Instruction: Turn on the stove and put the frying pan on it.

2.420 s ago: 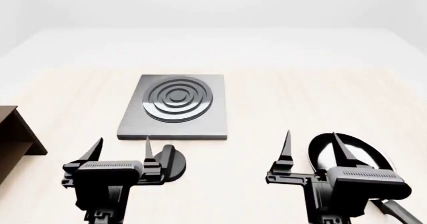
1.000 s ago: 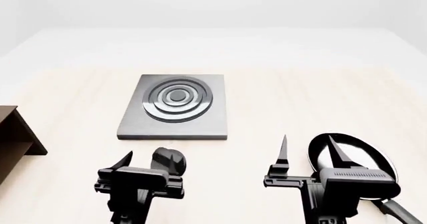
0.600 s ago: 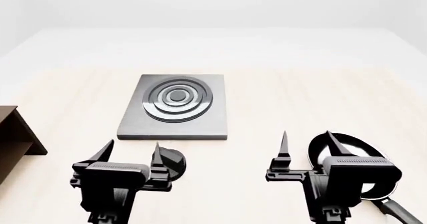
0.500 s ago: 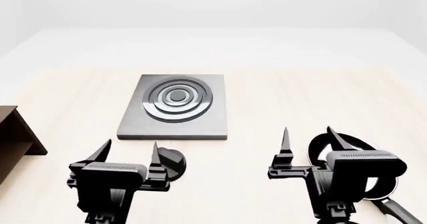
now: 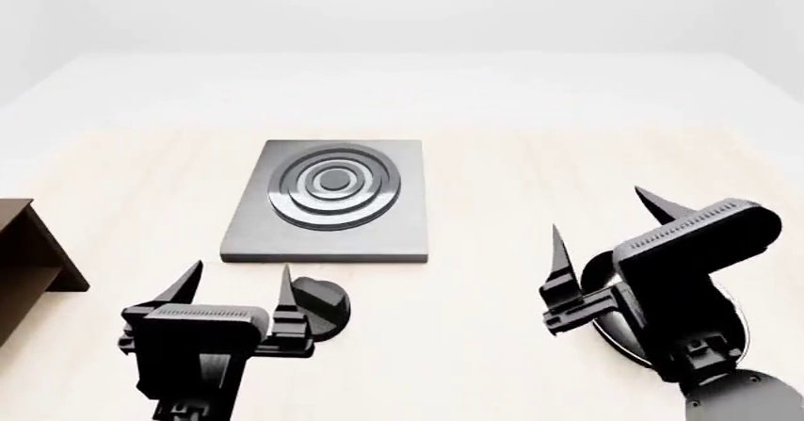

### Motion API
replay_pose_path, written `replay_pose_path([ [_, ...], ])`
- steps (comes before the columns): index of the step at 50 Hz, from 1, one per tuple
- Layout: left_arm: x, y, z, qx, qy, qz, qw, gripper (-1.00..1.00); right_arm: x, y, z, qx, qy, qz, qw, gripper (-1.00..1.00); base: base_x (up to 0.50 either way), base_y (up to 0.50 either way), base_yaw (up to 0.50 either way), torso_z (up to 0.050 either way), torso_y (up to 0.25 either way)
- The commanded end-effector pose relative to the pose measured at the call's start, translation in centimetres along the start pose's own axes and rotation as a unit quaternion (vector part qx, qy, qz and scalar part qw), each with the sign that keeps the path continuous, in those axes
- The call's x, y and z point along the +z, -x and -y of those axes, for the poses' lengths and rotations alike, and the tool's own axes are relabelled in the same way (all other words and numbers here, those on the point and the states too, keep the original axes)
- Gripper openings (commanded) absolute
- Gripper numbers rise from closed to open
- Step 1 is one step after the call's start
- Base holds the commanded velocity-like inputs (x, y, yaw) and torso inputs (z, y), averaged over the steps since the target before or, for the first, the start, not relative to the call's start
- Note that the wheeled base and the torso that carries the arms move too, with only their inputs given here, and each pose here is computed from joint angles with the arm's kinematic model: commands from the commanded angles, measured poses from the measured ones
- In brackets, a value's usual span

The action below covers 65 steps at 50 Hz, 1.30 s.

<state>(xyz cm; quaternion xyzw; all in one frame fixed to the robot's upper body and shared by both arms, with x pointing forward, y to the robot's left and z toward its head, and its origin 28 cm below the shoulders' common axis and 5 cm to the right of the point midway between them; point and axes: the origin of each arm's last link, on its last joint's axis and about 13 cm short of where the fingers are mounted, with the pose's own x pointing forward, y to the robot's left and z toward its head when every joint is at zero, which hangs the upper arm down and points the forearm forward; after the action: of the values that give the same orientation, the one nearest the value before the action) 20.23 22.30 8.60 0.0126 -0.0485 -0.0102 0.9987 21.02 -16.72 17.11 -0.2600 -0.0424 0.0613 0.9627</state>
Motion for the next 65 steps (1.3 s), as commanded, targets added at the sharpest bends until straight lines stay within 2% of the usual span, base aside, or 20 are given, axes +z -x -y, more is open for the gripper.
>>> replay_pose_path([
  [1, -0.2, 0.0, -0.1, 0.007, -0.008, 0.005, 1.0, 1.0, 1.3, 0.4, 3.2, 0.001, 0.11, -0.07, 0.991, 1.0, 0.0, 0.0, 0.0, 0.0, 0.0],
  [3, -0.2, 0.0, -0.2, 0.008, -0.007, 0.004, 1.0, 1.0, 1.3, 0.1, 3.8, 0.013, 0.127, -0.112, 0.985, 1.0, 0.0, 0.0, 0.0, 0.0, 0.0],
  [6, -0.2, -0.1, -0.3, 0.012, -0.005, 0.004, 1.0, 1.0, 1.0, 0.1, 4.3, 0.061, 0.152, -0.172, 0.971, 1.0, 0.0, 0.0, 0.0, 0.0, 0.0],
  [8, -0.2, -0.1, -0.3, 0.012, -0.005, 0.004, 1.0, 1.0, 0.5, 0.0, 4.5, 0.069, 0.178, -0.197, 0.962, 1.0, 0.0, 0.0, 0.0, 0.0, 0.0],
  [14, -0.3, -0.1, -0.3, 0.014, -0.006, 0.004, 1.0, 1.0, -0.1, 0.2, 5.4, 0.099, 0.204, -0.257, 0.94, 1.0, 0.0, 0.0, 0.0, 0.0, 0.0],
  [17, -0.3, 0.0, -0.2, 0.013, -0.008, 0.005, 1.0, 1.0, -0.1, 0.6, 5.9, 0.112, 0.227, -0.273, 0.928, 1.0, 0.0, 0.0, 0.0, 0.0, 0.0],
  [20, -0.4, -0.1, -0.2, 0.013, -0.008, 0.004, 1.0, 1.0, -0.2, 0.7, 6.3, 0.108, 0.241, -0.279, 0.923, 1.0, 0.0, 0.0, 0.0, 0.0, 0.0],
  [22, -0.5, -0.1, -0.2, 0.013, -0.008, 0.003, 1.0, 1.0, -0.3, 1.1, 6.3, 0.125, 0.239, -0.284, 0.92, 1.0, 0.0, 0.0, 0.0, 0.0, 0.0],
  [28, -0.5, -0.1, -0.2, 0.012, -0.01, 0.003, 1.0, 1.0, -1.2, 2.0, 6.6, 0.149, 0.278, -0.318, 0.894, 1.0, 0.0, 0.0, 0.0, 0.0, 0.0],
  [36, -0.5, 0.0, -0.2, 0.013, -0.011, 0.003, 1.0, 1.0, -2.6, 2.6, 7.0, 0.149, 0.276, -0.358, 0.88, 1.0, 0.0, 0.0, 0.0, 0.0, 0.0],
  [38, -0.3, 0.0, -0.2, 0.012, -0.011, 0.004, 1.0, 1.0, -3.2, 2.8, 6.9, 0.157, 0.28, -0.372, 0.871, 1.0, 0.0, 0.0, 0.0, 0.0, 0.0],
  [44, -0.5, 0.0, -0.2, 0.012, -0.012, 0.003, 1.0, 1.0, -3.6, 3.0, 7.1, 0.159, 0.28, -0.38, 0.867, 1.0, 0.0, 0.0, 0.0, 0.0, 0.0],
  [45, -0.5, 0.0, -0.2, 0.013, -0.012, 0.003, 1.0, 1.0, -3.9, 3.1, 7.2, 0.154, 0.291, -0.386, 0.862, 1.0, 0.0, 0.0, 0.0, 0.0, 0.0],
  [65, -0.3, -0.3, -0.5, 0.022, -0.018, 0.005, 1.0, 1.0, -6.2, 4.5, 8.1, 0.141, 0.279, -0.428, 0.848, 1.0, 0.0, 0.0, 0.0, 0.0, 0.0],
])
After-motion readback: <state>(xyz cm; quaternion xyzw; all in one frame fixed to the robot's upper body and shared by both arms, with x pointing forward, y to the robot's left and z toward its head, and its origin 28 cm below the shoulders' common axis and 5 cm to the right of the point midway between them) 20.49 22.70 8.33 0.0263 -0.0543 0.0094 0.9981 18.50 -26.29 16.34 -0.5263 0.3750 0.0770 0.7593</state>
